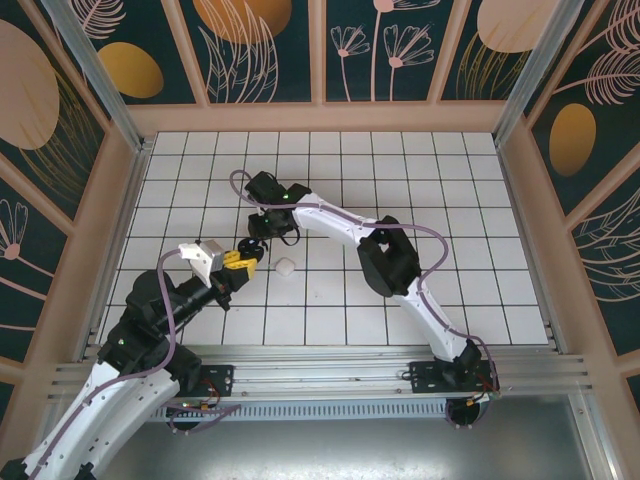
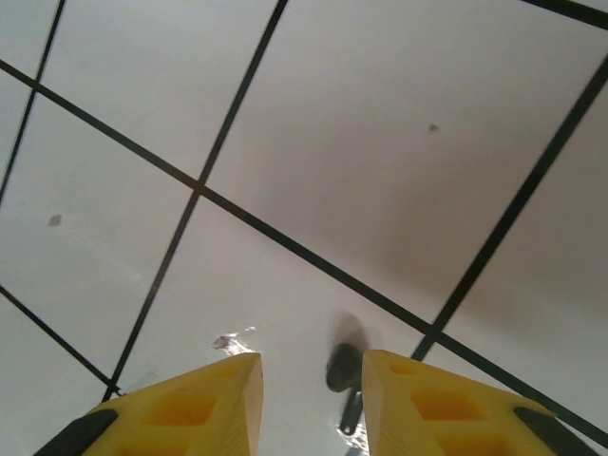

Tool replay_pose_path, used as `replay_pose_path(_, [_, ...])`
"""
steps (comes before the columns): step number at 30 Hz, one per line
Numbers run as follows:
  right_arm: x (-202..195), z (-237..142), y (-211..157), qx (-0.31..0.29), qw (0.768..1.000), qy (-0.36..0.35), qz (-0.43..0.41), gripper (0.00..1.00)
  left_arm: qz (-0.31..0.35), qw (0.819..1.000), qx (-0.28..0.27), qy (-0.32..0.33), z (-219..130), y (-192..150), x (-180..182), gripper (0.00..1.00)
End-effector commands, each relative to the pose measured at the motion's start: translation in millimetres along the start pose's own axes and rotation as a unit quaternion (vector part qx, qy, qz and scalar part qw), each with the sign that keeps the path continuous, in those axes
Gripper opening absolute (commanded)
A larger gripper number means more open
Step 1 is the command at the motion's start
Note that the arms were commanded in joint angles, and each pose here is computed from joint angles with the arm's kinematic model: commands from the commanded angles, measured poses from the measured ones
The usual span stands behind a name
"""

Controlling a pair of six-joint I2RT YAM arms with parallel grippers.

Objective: Insert wireless bluetooth earbuds into charging case

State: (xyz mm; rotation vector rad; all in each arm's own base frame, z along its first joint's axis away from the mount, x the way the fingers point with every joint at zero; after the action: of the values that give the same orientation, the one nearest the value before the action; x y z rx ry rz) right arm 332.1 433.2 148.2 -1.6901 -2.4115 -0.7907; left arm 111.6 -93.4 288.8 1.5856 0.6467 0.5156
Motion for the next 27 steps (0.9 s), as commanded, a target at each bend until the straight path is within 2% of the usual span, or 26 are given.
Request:
replay_pose_path(1, [1.6,7.2,-4.9,0.002,1.000,-0.028,-0.006,0.32,0.016,1.000,-0.015,0.004,-3.4,11.2,-0.6,0.00])
replay_pose_path(3, [2.7,10.8,-7.7,0.006,1.000,-0.029,-0.005,0.33,0.017,1.000,-0.012,0.003,-2.4,10.4,-0.6,0.00])
replay_pose_path(6, [3.2,16.9,-12.2,0.015,0.999,-0.034,-0.004,0.39,0.018,1.000,-0.011,0.001,-1.8,9.3,-0.7,0.00])
replay_pose_path(10, [3.6,22.2,-14.6,0.018,0.999,-0.040,-0.006,0.39,0.017,1.000,-0.011,0.000,-2.2,8.5,-0.9,0.00])
replay_pose_path(27, [-0.1,32.6,-20.6,0.036,0.997,-0.062,-0.019,0.25,0.011,1.000,-0.017,-0.003,-1.6,2.9,-1.0,0.00])
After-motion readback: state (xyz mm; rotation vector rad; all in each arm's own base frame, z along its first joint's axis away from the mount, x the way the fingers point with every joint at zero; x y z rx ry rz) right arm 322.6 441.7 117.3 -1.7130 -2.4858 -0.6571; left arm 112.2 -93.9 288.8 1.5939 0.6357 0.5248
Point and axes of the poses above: each hand's point on the last joint's axis, 136 mm out from that joint toward the fingers, its own z axis out along the fingers, its own x axis along the line the jaws close on, y = z × x, the point moved 10 cm from there along -z, back along the fingers, and after that the axes turned 8 degrees about z, right-handed, at the moved point
